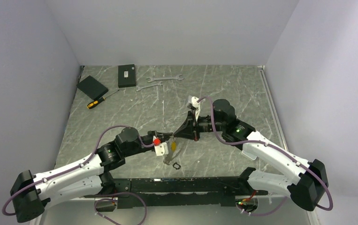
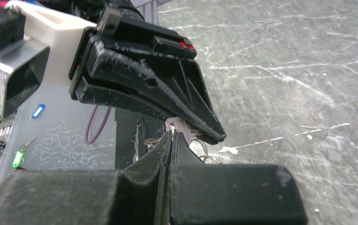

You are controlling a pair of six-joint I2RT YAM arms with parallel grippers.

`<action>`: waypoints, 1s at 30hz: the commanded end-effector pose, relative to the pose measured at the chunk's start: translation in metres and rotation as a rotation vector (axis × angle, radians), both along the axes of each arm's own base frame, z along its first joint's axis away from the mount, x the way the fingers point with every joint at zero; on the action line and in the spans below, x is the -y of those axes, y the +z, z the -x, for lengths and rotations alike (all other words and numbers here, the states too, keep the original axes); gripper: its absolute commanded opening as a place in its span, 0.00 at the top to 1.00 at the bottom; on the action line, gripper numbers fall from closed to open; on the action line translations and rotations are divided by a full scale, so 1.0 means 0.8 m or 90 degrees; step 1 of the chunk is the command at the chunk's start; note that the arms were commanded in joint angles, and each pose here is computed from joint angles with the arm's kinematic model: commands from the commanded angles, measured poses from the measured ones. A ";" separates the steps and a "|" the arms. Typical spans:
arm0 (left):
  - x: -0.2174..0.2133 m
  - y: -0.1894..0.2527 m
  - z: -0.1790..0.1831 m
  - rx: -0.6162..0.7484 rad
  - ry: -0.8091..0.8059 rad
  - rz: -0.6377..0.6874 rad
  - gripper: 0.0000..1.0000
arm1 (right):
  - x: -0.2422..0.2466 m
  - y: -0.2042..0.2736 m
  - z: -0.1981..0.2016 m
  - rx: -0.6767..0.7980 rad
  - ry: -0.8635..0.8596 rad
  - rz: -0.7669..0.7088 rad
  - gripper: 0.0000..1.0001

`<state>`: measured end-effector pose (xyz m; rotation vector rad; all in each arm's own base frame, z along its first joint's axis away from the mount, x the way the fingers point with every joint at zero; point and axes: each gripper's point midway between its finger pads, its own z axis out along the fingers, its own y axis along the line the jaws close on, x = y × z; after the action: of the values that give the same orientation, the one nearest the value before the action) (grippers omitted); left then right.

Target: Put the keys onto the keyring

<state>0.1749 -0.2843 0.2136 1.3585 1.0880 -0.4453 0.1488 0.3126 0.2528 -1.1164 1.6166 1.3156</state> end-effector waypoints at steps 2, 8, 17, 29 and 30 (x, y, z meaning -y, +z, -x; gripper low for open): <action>0.006 0.039 -0.007 0.031 0.010 0.048 1.00 | -0.008 0.021 0.003 0.046 0.025 -0.040 1.00; -0.018 0.040 -0.035 0.043 0.109 0.015 1.00 | -0.009 0.012 -0.012 0.030 -0.017 -0.017 0.66; -0.080 0.029 -0.111 0.079 0.364 -0.074 1.00 | 0.010 -0.011 -0.080 0.014 -0.237 0.048 0.25; -0.168 0.029 -0.227 0.075 0.584 -0.107 1.00 | 0.073 -0.032 -0.141 -0.008 -0.520 0.091 0.25; -0.166 0.030 -0.234 0.082 0.580 -0.116 1.00 | 0.076 -0.034 -0.142 -0.009 -0.528 0.092 0.25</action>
<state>0.3328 -0.1542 0.1889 1.0038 1.6167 0.3482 0.2470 0.2724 0.2152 -0.5644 1.9173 0.7631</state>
